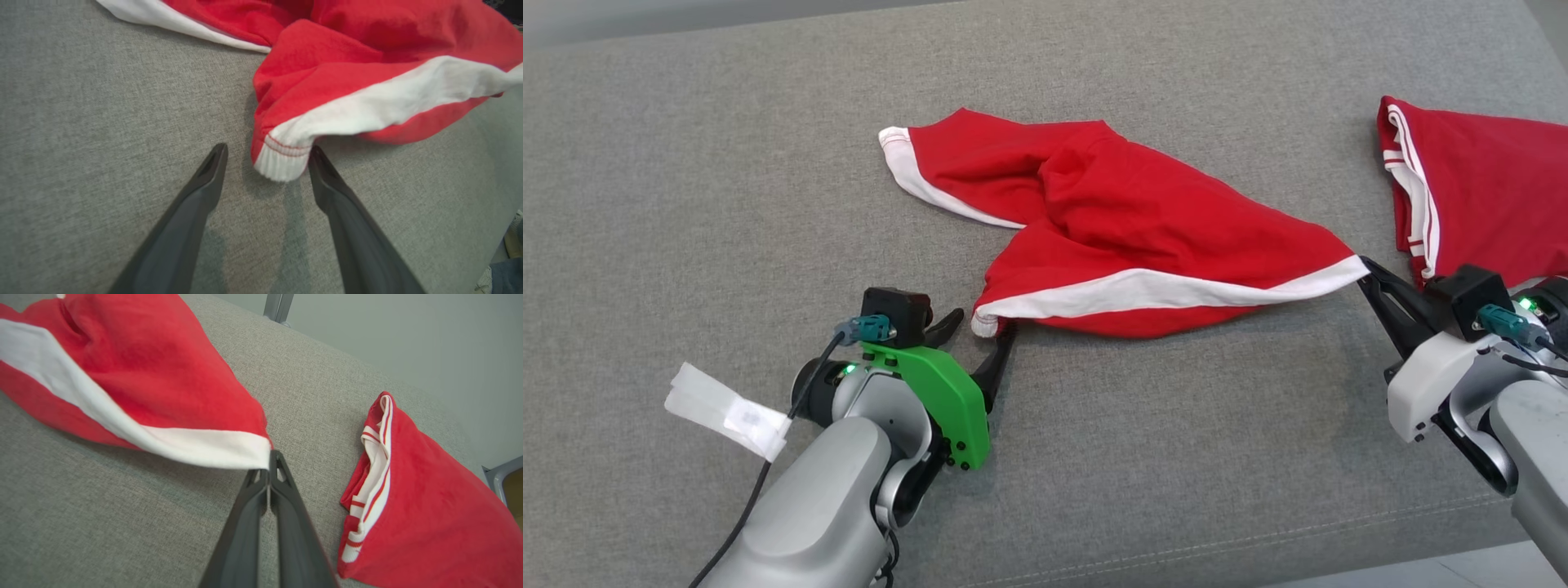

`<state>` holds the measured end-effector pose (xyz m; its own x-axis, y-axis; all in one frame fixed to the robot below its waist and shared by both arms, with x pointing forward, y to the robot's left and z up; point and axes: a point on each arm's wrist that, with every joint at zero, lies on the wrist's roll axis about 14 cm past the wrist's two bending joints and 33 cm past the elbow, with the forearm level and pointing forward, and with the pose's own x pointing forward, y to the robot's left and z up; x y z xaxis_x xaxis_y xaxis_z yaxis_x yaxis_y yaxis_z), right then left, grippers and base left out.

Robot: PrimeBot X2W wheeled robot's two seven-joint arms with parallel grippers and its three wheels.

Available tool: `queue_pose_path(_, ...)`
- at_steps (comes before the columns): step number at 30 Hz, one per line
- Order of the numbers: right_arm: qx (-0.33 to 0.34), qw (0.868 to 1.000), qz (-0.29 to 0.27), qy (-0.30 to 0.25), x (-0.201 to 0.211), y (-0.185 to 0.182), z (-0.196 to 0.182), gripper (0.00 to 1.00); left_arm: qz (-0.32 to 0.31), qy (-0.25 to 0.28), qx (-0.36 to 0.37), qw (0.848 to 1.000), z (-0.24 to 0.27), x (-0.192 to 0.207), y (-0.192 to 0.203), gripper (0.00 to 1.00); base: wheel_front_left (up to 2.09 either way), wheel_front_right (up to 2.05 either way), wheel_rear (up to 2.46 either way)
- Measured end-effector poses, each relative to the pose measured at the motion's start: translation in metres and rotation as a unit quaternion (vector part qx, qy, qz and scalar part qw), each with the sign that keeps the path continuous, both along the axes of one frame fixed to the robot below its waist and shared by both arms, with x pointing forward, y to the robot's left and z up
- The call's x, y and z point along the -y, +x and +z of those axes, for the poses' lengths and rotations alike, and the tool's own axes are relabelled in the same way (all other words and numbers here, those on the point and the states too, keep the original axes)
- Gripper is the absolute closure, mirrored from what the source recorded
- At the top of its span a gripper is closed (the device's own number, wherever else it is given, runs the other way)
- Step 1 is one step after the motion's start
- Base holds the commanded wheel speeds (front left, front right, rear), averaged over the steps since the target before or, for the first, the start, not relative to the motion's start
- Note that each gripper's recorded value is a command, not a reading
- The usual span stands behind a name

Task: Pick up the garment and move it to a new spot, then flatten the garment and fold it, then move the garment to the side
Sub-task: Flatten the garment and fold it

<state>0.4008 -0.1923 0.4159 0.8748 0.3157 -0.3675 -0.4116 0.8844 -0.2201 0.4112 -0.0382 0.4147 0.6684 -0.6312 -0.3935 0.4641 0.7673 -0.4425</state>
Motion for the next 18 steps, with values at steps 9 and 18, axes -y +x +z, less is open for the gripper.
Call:
queue_pose_path(9,0.003,1.000,0.000,0.010,-0.0031,0.0041,0.0031,1.00,0.001,-0.010,0.019,1.000,0.0096,-0.0008,0.0019,0.13,0.00,0.00,0.00)
queue_pose_path(18,0.000,1.000,0.009,0.014,-0.0098,0.0044,0.0022,1.00,0.008,-0.007,0.015,1.000,0.0068,-0.0062,0.0002,0.58,0.00,0.00,0.00)
